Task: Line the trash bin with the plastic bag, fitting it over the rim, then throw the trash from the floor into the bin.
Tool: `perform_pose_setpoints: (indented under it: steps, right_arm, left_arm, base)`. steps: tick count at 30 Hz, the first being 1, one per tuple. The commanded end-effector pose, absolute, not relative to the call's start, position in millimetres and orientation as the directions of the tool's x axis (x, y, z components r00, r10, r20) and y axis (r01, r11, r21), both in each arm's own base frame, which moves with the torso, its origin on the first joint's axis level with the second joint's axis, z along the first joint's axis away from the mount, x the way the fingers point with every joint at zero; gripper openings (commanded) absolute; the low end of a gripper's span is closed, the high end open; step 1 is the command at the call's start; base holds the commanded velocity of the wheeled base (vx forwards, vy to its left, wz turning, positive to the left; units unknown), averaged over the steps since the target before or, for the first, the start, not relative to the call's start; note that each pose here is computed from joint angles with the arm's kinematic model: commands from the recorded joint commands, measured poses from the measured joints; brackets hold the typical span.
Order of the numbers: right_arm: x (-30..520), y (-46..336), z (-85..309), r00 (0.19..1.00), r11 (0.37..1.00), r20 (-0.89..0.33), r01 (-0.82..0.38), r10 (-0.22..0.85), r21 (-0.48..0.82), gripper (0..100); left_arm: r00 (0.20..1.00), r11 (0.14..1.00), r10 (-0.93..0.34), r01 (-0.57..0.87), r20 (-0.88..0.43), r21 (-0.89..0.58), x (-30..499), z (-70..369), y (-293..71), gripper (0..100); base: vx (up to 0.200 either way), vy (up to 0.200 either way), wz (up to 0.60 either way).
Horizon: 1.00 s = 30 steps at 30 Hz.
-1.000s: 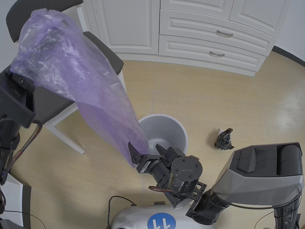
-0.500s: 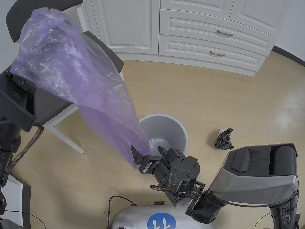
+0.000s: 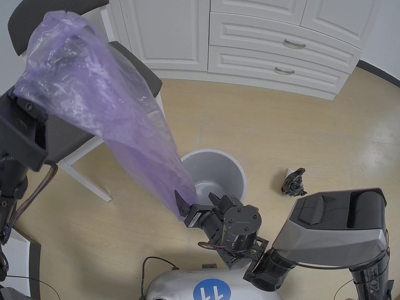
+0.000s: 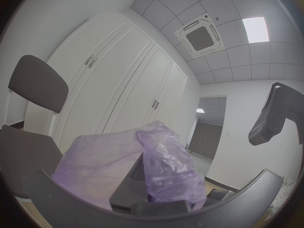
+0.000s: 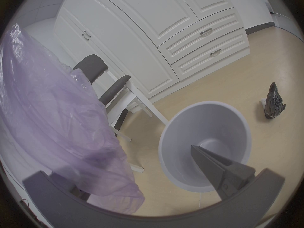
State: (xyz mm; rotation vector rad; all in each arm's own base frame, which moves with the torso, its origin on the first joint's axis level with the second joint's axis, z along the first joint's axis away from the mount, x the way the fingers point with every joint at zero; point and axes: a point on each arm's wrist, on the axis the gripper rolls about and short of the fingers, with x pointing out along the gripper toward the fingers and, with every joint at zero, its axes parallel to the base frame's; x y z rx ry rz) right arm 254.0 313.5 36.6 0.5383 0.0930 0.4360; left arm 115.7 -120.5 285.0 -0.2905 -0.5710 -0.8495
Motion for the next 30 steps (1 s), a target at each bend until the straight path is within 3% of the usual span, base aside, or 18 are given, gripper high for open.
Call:
perform_pose_setpoints:
  steps: [1, 7, 12, 24, 30]
  right_arm:
    - [255.5, 314.6, 39.4, 0.906, 0.761, 0.05, -0.381, 0.419, 0.525, 0]
    - [255.8, 312.8, 49.9, 0.908, 0.752, 0.073, -0.385, 0.413, 0.535, 0]
    - [248.8, 296.3, 82.7, 0.906, 0.746, 0.118, -0.403, 0.406, 0.53, 0]
    - [264.1, 230.9, 148.0, 0.917, 0.84, 0.221, -0.395, 0.333, 0.371, 0]
    - [257.9, 205.4, 177.2, 0.936, 0.866, 0.188, -0.347, 0.297, 0.361, 0]
  left_arm:
    - [0.526, 0.633, -0.625, 0.774, 0.577, -0.019, 116.4, 283.9, -121.2, 0]
    - [0.534, 0.626, -0.631, 0.779, 0.562, -0.036, 120.8, 281.2, -125.0, 0]
    - [0.572, 0.635, -0.62, 0.768, 0.537, -0.084, 133.3, 277.7, -127.2, 0]
    - [0.762, 0.795, -0.515, 0.596, 0.393, -0.113, 209.4, 245.4, -117.4, 0]
    - [0.777, 0.803, -0.526, 0.588, 0.346, -0.099, 223.2, 233.3, -109.1, 0]
  base:
    - [0.0, 0.0, 0.0]
    - [0.0, 0.0, 0.0]
    - [0.0, 0.0, 0.0]
    - [0.0, 0.0, 0.0]
    - [0.0, 0.0, 0.0]
